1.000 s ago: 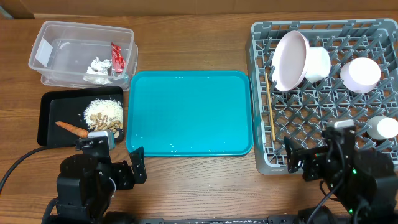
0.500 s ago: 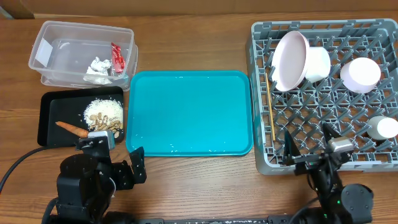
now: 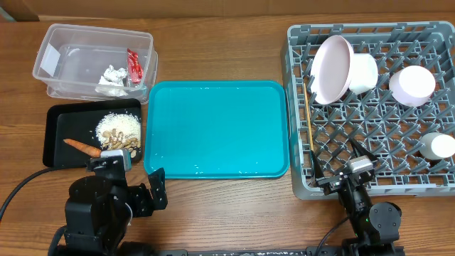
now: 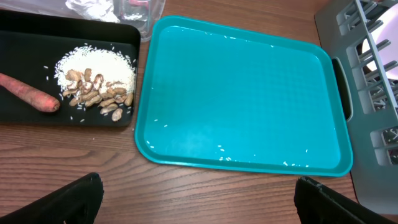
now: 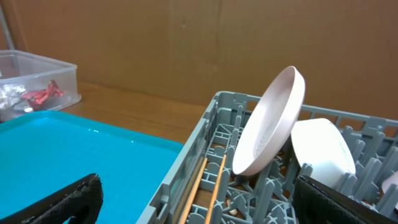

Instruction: Sort waste into correct bins and load items into the dishwasher

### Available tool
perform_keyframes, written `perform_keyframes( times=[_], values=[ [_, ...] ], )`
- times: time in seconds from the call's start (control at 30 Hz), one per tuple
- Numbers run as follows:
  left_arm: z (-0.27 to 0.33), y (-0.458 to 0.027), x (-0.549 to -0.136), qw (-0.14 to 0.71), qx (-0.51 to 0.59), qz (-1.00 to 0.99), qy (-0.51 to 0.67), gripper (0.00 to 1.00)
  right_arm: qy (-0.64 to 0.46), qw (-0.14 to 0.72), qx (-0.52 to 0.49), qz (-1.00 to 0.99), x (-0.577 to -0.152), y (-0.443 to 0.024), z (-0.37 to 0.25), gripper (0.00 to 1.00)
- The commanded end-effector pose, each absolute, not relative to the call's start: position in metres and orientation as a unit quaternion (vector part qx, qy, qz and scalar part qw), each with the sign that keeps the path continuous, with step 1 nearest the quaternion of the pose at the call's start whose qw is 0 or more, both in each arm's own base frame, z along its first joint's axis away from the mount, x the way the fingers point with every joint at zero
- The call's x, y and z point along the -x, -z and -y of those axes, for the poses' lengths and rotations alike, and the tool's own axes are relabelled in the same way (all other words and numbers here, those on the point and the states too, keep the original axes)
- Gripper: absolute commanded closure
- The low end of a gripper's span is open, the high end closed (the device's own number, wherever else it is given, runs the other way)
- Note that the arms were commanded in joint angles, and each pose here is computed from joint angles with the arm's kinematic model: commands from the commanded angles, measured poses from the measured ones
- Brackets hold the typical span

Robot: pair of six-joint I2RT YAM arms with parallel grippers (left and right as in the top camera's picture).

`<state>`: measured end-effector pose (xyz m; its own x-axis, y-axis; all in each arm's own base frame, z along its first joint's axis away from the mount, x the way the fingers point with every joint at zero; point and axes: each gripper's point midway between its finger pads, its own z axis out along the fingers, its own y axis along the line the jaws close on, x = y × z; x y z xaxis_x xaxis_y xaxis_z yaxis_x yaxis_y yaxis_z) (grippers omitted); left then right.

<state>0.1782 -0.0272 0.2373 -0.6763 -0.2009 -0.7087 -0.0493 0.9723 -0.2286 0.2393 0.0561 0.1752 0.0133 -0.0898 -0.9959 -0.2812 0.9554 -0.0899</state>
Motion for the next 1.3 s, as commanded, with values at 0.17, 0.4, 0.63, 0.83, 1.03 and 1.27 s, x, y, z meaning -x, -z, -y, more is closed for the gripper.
perform_keyframes(
  times=[0.17,0.4,0.63,0.83,1.03,1.27],
  values=[
    [0.0257,-0.2350,-0.1782,0.396,0.077,-0.910,0.095,0.00,-0.064,0.702,0.148,-0.694,-0.2385,-0.1741,-0.0580,0.00],
    [0.0256,-0.2350,-0.1782,0.396,0.077,-0.910,0.095,0.00,-0.064,0.702,0.148,-0.694,-0.2385,-0.1741,-0.0580,0.00],
    [0.0257,-0.2350,-0.1782,0.396,0.077,-0.910,0.095,0.00,-0.064,0.702,0.148,-0.693,-0.2385,-0.1741,-0.0580,0.00],
    [0.0257,-0.2350,-0.1782,0.396,0.077,-0.910,0.095,0.00,-0.064,0.702,0.148,-0.694,-0.2385,-0.1741,-0.0580,0.00],
    [0.0256,-0.2351,-0.1783,0.396,0.077,-0.910,0.095,0.00,-0.064,0.702,0.148,-0.694,-0.2385,-0.1741,-0.0580,0.00],
    [0.0178,-0.2316,-0.1703,0.405,0.069,-0.909,0.071,0.00,-0.064,0.702,0.148,-0.693,-0.2385,-0.1741,-0.0580,0.00]
  ],
)
